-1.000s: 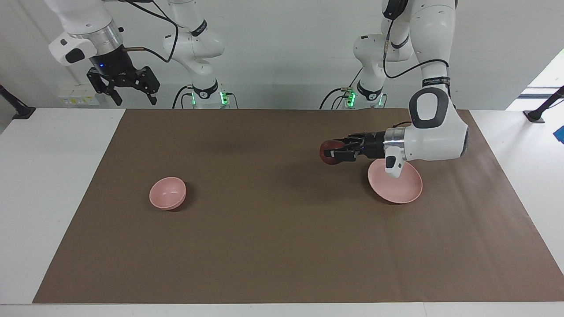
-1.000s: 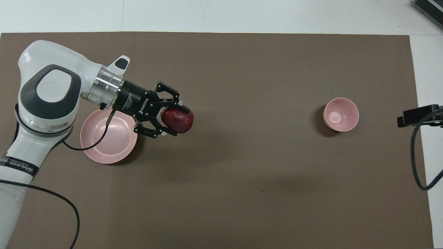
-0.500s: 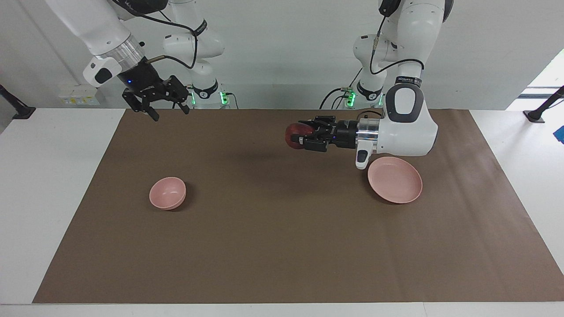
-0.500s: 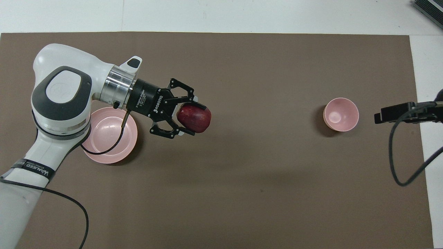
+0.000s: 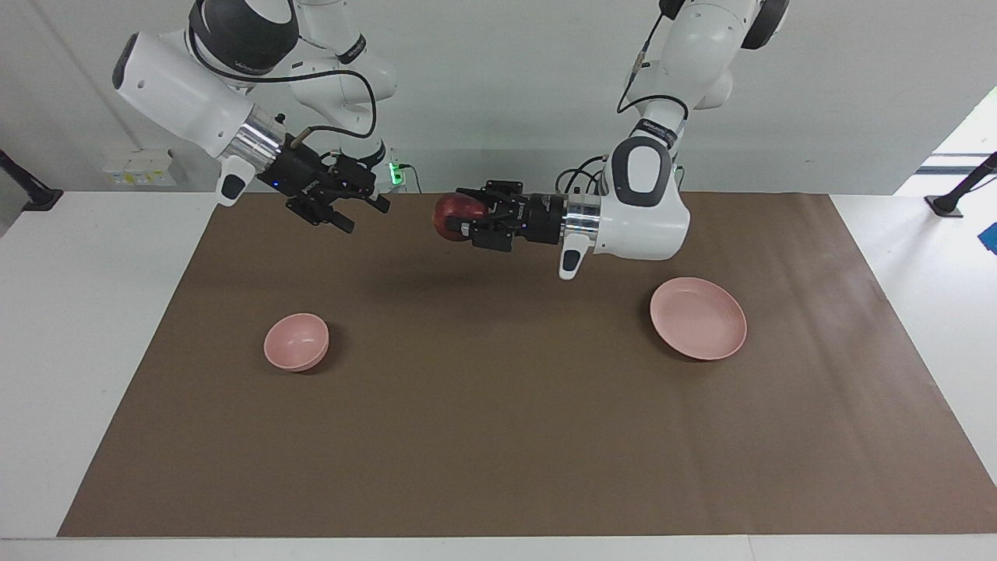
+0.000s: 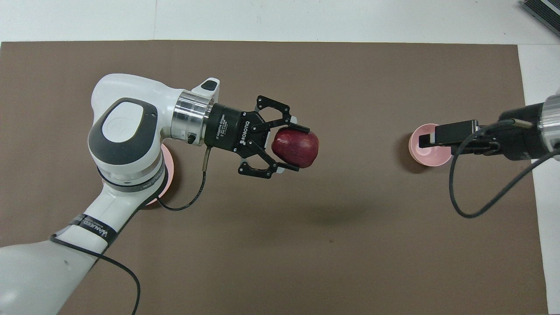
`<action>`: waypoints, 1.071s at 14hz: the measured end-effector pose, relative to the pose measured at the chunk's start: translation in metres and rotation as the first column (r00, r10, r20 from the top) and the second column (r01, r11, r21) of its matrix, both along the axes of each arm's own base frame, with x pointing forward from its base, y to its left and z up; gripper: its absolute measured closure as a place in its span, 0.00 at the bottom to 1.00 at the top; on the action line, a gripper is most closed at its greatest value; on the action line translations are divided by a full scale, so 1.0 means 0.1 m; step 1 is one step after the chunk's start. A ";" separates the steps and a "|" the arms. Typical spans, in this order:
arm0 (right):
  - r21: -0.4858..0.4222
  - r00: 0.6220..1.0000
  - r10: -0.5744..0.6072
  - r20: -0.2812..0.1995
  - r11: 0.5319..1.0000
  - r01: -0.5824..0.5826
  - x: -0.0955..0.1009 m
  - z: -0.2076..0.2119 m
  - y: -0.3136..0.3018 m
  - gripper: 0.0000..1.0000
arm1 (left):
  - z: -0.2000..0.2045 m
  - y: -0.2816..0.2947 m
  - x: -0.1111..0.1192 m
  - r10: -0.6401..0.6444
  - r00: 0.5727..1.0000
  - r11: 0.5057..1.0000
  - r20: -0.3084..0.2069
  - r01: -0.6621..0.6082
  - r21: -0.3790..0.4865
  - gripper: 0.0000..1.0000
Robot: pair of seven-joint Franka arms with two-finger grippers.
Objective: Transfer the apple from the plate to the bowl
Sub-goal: 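Lift the apple with the left gripper while the right gripper approaches, then close the right gripper on the apple held by the left gripper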
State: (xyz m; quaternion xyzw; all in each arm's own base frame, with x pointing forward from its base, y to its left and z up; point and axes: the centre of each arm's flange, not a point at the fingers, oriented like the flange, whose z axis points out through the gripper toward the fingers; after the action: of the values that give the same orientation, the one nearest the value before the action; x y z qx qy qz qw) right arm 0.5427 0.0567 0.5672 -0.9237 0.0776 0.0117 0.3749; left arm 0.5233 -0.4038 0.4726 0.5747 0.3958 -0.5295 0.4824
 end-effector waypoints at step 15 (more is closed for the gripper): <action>0.176 0.995 0.057 -0.085 0.984 -0.042 -0.51 0.01 0.14 0.00 | 0.05 -0.61 -0.55 0.048 0.991 0.997 -0.126 -0.056 -0.062 0.27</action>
State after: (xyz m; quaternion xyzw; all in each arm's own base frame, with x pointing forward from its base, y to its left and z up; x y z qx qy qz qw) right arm 0.4913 0.0710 0.5683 -0.8877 0.0700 0.0690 0.4499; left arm 0.4679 -0.4647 0.4774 0.5139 0.4224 -0.5642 0.4890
